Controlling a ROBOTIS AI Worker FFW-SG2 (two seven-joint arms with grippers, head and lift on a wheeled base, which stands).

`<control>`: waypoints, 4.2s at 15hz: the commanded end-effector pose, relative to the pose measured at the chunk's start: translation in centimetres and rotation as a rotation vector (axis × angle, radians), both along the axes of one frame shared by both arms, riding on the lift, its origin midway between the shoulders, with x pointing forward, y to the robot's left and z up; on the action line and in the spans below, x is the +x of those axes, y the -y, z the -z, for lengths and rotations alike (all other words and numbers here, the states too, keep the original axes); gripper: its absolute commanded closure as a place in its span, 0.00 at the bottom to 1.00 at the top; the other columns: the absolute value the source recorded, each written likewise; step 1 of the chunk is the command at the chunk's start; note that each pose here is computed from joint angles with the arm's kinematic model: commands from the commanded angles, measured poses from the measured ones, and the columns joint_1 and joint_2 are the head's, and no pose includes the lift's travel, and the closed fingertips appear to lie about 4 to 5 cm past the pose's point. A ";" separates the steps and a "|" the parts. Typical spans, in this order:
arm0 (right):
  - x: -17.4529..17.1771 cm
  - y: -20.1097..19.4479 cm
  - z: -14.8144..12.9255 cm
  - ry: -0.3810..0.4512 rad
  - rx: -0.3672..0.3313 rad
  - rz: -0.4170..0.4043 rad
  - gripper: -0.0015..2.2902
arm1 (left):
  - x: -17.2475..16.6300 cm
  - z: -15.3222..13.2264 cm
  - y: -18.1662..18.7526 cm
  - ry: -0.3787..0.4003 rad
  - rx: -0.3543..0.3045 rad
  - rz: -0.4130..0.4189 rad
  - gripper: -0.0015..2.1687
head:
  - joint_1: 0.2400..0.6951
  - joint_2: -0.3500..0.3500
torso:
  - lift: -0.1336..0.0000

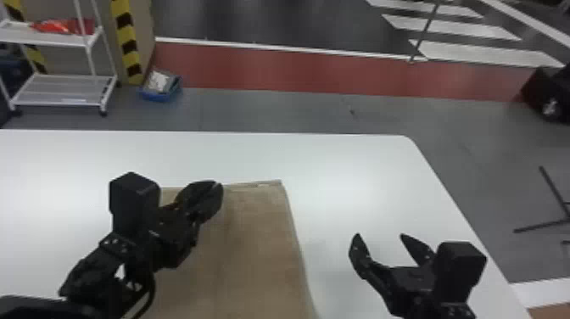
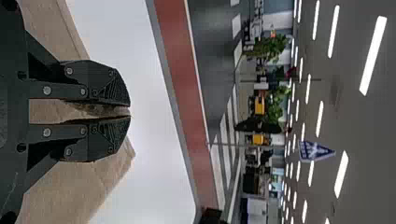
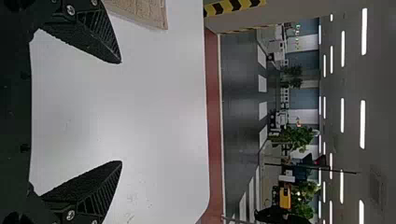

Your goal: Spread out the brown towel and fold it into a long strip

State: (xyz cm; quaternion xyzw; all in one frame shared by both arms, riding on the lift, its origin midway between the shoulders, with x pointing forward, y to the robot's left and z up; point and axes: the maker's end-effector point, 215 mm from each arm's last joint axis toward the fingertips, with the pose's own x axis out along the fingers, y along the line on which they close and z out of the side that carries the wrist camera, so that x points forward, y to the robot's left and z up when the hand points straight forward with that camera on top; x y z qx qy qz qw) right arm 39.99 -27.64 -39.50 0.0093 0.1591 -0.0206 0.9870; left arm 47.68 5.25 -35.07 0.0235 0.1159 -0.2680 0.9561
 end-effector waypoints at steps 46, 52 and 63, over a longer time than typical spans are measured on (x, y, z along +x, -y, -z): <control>-1.0 -10.6 5.9 -0.346 -1.083 -1.067 0.18 | 1.2 5.7 -5.6 -0.162 -0.054 -0.143 0.04 | 1.00 0.37 | 0.08; -1.6 -11.2 6.3 -0.403 -1.044 -1.138 0.48 | 1.1 5.9 -5.8 -0.164 -0.054 -0.146 0.04 | 1.00 0.40 | 0.08; -1.0 -3.5 -0.6 -0.344 -0.883 -0.941 0.66 | 5.5 5.4 -9.8 -0.202 -0.062 -0.147 0.05 | 1.00 0.34 | 0.08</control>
